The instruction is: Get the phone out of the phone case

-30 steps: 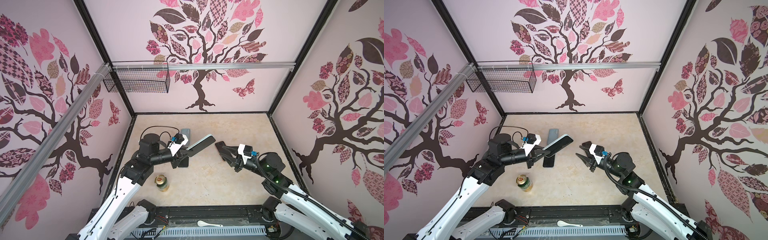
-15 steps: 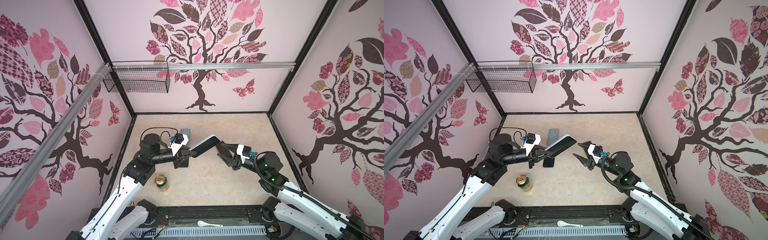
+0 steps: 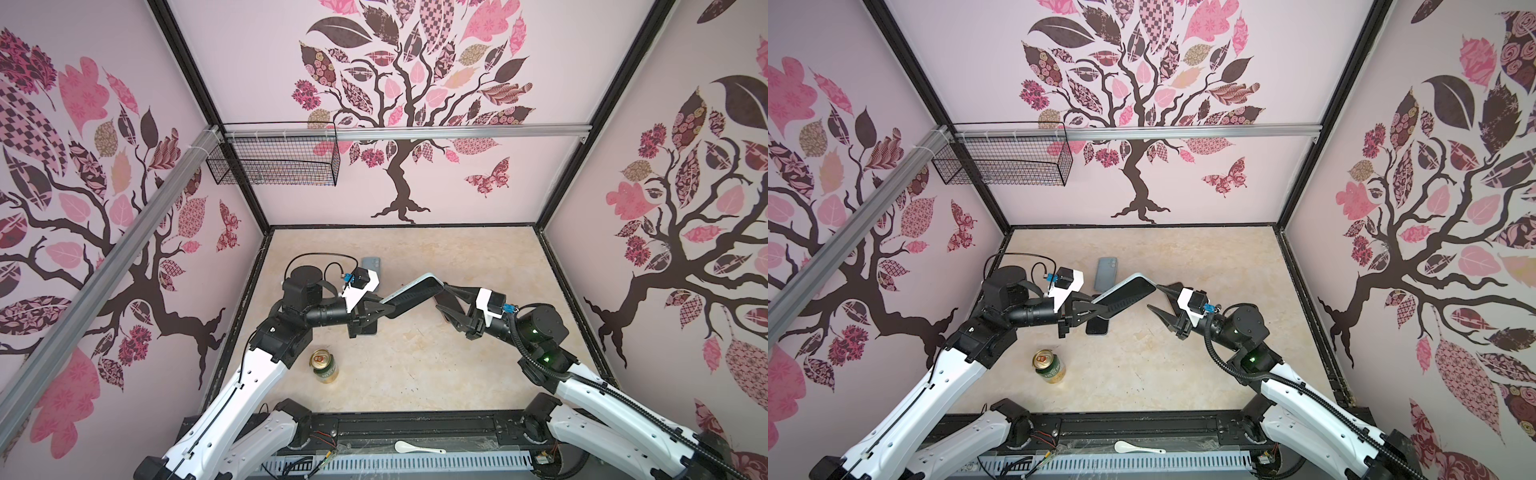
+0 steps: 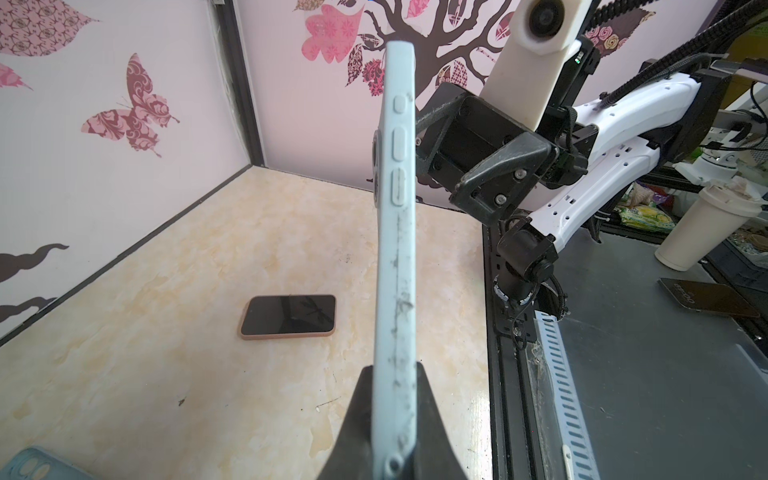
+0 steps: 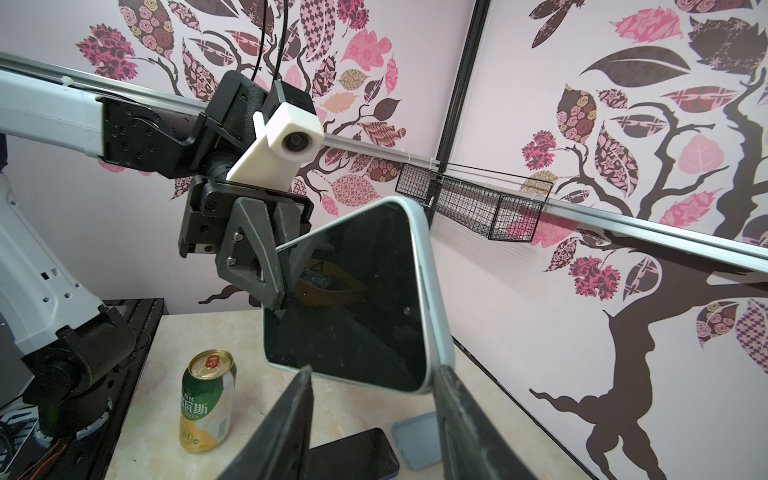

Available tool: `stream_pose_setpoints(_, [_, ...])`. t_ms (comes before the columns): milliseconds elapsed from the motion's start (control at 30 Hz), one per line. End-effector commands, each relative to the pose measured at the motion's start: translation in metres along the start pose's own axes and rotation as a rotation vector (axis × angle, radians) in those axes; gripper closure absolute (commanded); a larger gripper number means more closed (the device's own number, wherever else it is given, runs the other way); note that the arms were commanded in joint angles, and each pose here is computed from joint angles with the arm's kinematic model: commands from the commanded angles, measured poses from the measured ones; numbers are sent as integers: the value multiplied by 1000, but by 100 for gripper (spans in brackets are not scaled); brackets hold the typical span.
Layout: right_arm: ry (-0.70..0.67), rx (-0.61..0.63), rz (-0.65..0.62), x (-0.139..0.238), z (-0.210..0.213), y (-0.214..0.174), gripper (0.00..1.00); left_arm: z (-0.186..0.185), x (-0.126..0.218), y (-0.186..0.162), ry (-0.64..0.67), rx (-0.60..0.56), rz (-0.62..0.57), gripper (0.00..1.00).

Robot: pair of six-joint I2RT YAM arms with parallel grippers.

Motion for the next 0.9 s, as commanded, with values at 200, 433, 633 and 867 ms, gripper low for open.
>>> stream_pose_setpoints(200, [6, 22, -43, -2, -4, 19, 50, -10, 2, 14, -54, -56, -35, 100])
stream_pose_setpoints(433, [6, -19, -8, -7, -6, 12, 51, -19, 3, 17, -118, -53, -42, 100])
stream_pose_setpoints(633, [39, -51, -14, -10, -3, 13, 51, -25, 1, 16, -176, -42, -27, 100])
stream_pose_setpoints(867, [110, -72, -9, -13, 6, 12, 52, -29, -1, 17, -206, -38, -22, 100])
Point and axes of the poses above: each gripper's point midway between its finger pads, its own x axis back along the fingers, its own z axis along the line the jaws close on, y = z × x, the point moved 2 cm from there along x, back along the fingers, and after that the axes turned 6 degrees about x, right-handed, at the moved point
